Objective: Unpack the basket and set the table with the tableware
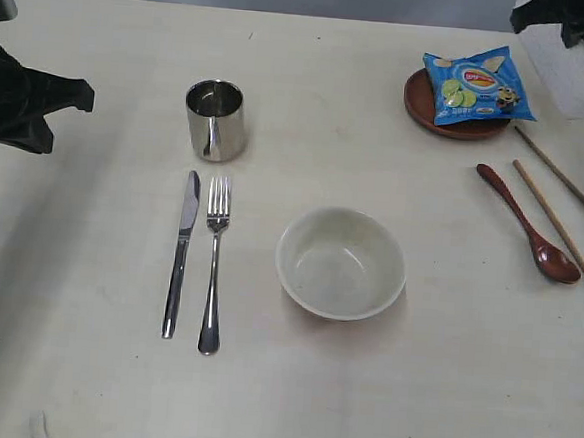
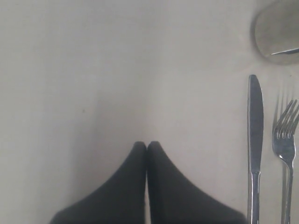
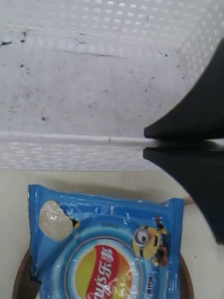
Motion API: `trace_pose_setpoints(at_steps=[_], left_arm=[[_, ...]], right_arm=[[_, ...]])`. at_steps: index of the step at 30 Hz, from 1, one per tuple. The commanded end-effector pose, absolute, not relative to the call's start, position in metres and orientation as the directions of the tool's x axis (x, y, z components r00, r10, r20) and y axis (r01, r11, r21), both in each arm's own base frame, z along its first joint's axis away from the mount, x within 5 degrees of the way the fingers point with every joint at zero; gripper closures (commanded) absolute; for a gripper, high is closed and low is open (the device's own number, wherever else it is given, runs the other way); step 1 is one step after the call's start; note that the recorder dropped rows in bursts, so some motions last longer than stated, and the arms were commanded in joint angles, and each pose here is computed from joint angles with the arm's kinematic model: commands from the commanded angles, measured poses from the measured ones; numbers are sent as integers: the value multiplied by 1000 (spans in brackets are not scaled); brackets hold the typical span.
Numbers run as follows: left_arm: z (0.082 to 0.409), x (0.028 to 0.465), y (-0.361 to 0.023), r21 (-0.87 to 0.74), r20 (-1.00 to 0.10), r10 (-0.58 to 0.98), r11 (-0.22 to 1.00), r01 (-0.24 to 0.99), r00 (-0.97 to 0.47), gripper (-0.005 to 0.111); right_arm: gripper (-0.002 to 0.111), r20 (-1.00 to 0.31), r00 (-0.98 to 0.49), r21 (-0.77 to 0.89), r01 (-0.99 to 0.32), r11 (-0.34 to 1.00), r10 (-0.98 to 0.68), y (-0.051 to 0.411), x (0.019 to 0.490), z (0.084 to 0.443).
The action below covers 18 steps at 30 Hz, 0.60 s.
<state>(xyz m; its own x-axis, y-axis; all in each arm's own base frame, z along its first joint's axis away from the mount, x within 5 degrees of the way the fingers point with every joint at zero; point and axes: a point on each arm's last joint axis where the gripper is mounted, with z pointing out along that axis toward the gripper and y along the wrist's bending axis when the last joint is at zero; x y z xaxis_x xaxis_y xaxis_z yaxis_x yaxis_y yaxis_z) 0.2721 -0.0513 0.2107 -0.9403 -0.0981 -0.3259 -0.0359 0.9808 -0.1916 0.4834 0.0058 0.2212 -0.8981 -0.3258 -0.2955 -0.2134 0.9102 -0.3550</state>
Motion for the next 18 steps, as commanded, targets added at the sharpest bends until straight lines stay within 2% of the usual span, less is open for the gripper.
trace_pose_setpoints(at_steps=[1, 8, 13, 18], left_arm=[[210, 272, -53, -200, -328, -101, 979, -35, -939, 107], [213, 274, -55, -214, -338, -111, 976, -38, -935, 107], [213, 274, -55, -214, -334, -109, 976, -38, -936, 107], [213, 274, -55, -214, -332, -109, 976, -38, -937, 107]], right_arm=[[109, -257, -908, -389, -217, 895, -331, 1, 501, 203], [109, -190, -910, -396, -272, 877, -368, 0, 509, 170], [109, -202, -905, -364, -286, 887, -375, 4, 510, 166], [109, -232, -877, -250, -363, 898, -420, 21, 510, 163]])
